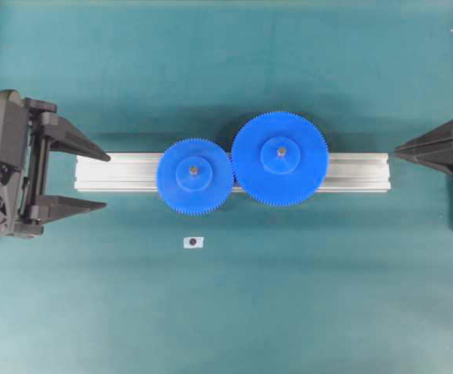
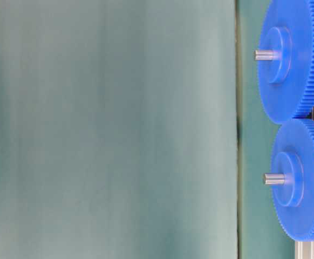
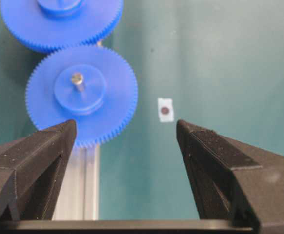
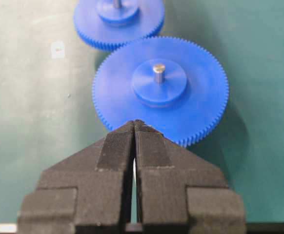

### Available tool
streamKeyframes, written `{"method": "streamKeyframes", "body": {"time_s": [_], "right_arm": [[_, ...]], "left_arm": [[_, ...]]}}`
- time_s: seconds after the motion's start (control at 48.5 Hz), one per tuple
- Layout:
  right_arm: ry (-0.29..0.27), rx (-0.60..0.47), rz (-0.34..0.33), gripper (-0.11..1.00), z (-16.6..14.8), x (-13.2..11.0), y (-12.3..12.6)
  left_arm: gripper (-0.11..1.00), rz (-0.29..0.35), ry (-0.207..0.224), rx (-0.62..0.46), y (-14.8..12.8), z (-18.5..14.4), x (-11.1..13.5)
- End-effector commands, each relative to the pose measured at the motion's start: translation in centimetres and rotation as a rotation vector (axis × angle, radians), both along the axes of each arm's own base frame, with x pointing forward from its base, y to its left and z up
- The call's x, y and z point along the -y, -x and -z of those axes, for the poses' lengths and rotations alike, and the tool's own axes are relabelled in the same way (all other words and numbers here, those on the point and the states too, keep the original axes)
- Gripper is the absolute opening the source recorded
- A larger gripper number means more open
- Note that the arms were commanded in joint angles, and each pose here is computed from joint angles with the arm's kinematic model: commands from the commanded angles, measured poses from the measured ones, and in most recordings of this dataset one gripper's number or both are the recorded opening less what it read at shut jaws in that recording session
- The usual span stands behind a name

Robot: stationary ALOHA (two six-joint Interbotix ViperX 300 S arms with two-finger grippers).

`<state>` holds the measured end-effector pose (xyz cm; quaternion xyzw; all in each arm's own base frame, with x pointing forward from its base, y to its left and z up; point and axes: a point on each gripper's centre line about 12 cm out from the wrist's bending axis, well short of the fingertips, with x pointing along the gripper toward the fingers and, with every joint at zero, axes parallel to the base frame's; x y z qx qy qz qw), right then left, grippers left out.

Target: Insert the small gear onto the shaft.

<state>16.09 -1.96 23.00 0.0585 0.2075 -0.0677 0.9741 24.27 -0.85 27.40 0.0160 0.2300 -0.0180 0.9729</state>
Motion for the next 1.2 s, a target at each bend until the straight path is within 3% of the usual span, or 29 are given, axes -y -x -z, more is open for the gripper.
{"method": "streamKeyframes", "body": {"time_s": [0.0, 1.176], "right_arm": [[-0.002, 0.013, 0.006, 0.06, -0.37, 0.08, -0.17], [-0.003, 0.023, 0.006, 0.06, -0.44, 0.09, -0.22]], "left_arm": [[0.82, 0.003, 0.001, 0.021, -0.18, -0.59, 0.08], [0.82, 0.003, 0.000, 0.008, -0.13, -0.17, 0.08]]}}
